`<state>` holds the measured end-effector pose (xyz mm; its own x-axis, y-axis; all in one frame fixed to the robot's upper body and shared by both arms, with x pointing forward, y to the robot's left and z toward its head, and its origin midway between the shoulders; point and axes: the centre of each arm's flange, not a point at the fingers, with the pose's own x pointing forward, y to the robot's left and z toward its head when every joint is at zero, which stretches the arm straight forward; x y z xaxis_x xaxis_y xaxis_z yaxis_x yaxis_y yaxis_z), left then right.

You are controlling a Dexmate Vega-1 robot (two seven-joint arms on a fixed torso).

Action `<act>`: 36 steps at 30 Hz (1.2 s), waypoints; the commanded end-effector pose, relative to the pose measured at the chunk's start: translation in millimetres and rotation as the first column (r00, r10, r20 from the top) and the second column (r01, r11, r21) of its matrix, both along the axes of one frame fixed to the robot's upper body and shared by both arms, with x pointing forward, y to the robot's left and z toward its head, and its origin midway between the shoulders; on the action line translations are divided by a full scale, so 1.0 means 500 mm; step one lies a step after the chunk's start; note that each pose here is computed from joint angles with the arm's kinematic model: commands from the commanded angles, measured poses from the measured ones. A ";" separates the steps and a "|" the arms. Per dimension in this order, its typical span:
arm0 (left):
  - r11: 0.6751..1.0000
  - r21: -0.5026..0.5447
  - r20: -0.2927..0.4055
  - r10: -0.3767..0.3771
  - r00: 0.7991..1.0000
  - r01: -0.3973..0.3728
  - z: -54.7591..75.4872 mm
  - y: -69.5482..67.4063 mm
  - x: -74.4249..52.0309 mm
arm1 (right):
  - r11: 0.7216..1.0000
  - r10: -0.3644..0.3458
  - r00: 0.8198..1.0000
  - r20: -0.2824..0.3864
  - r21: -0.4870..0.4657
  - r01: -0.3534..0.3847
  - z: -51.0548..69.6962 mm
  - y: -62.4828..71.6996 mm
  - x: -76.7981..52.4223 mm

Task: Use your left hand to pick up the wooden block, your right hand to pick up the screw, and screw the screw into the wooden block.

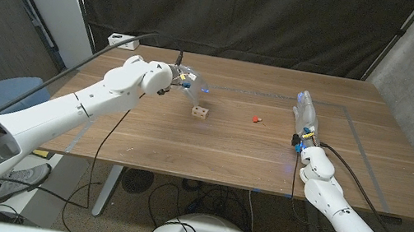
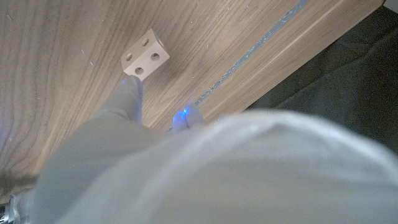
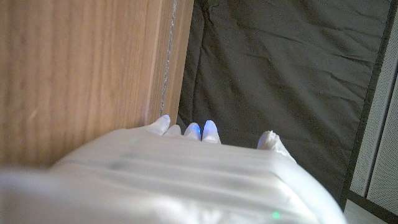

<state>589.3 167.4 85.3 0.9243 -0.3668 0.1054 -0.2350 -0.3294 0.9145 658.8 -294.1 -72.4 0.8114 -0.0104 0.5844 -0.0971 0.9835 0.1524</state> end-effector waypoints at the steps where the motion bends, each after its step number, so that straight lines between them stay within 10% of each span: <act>1: 1.000 0.008 -0.004 0.023 1.000 -0.023 -0.026 -0.010 0.006 | 1.000 -0.006 1.000 -0.004 0.014 0.006 -0.010 0.001 -0.003; 36: 0.999 -0.013 0.076 0.053 0.996 -0.052 -0.075 -0.020 0.012 | 0.999 -0.013 1.000 -0.011 0.031 0.013 -0.023 0.009 0.007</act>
<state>593.1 155.8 54.4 0.9357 -0.3196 0.1495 -0.2646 -0.3553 0.8965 660.5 -290.6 -83.1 0.8166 -0.0351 0.5761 -0.0865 0.9794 0.1823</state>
